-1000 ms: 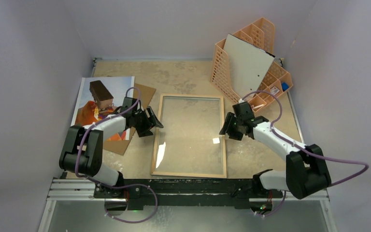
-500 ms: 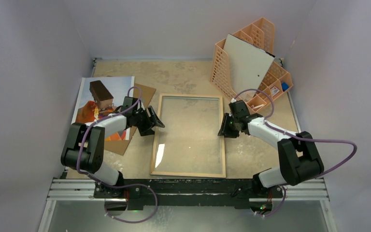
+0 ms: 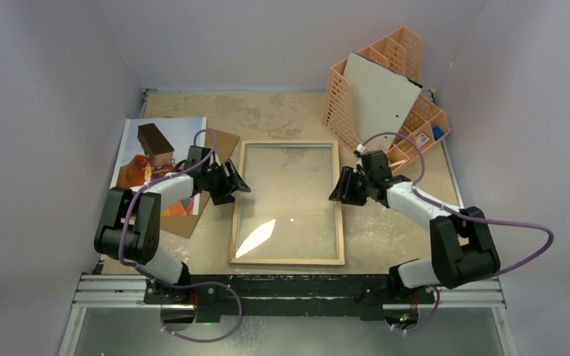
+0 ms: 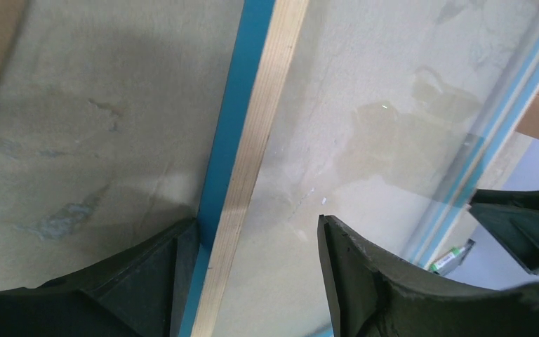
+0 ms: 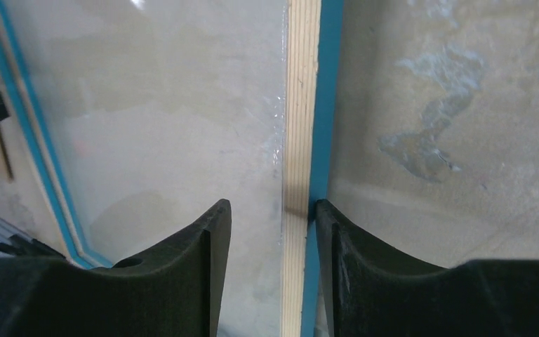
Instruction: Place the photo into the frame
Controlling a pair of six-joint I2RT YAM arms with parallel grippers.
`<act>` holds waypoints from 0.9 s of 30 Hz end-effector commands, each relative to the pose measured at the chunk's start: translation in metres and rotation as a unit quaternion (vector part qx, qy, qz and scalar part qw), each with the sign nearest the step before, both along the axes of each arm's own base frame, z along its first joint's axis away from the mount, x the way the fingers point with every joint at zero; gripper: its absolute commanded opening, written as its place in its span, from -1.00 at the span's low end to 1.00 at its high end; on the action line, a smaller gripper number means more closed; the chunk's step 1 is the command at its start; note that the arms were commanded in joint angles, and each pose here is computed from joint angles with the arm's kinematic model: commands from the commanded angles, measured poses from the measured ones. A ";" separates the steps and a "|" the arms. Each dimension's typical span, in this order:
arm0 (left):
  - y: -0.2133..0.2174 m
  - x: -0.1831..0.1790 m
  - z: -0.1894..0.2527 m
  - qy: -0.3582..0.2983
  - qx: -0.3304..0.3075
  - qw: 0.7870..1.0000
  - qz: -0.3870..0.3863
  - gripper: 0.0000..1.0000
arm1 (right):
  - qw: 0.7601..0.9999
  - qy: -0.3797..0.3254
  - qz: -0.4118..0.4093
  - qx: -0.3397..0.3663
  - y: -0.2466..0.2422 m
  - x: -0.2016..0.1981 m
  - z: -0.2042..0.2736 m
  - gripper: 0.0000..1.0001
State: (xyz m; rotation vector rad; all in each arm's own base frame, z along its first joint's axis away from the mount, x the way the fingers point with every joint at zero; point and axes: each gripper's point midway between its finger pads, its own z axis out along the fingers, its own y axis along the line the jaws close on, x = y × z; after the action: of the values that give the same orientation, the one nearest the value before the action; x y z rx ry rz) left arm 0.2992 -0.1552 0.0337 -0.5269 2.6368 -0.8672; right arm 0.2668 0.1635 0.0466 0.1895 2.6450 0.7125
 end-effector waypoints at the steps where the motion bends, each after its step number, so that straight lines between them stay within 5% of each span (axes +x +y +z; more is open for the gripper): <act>1: 0.003 -0.010 -0.021 0.029 0.032 0.999 -0.012 0.31 | 0.967 -0.114 0.116 0.197 0.066 0.004 0.091 -0.01; 17: 0.002 -0.012 -0.024 0.035 0.029 0.999 -0.020 0.31 | 0.950 -0.143 0.118 0.252 0.068 0.006 0.105 -0.01; 27: 0.009 -0.008 -0.022 0.033 0.051 0.998 -0.008 0.30 | 0.987 -0.070 0.005 0.147 0.040 0.026 0.035 -0.05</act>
State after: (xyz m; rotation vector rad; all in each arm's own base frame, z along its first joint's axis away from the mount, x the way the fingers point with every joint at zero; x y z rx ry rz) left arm 0.3218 -0.1313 0.0319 -0.5123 2.5948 -0.6736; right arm 0.3032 0.1855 0.0815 0.1874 2.3622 1.0018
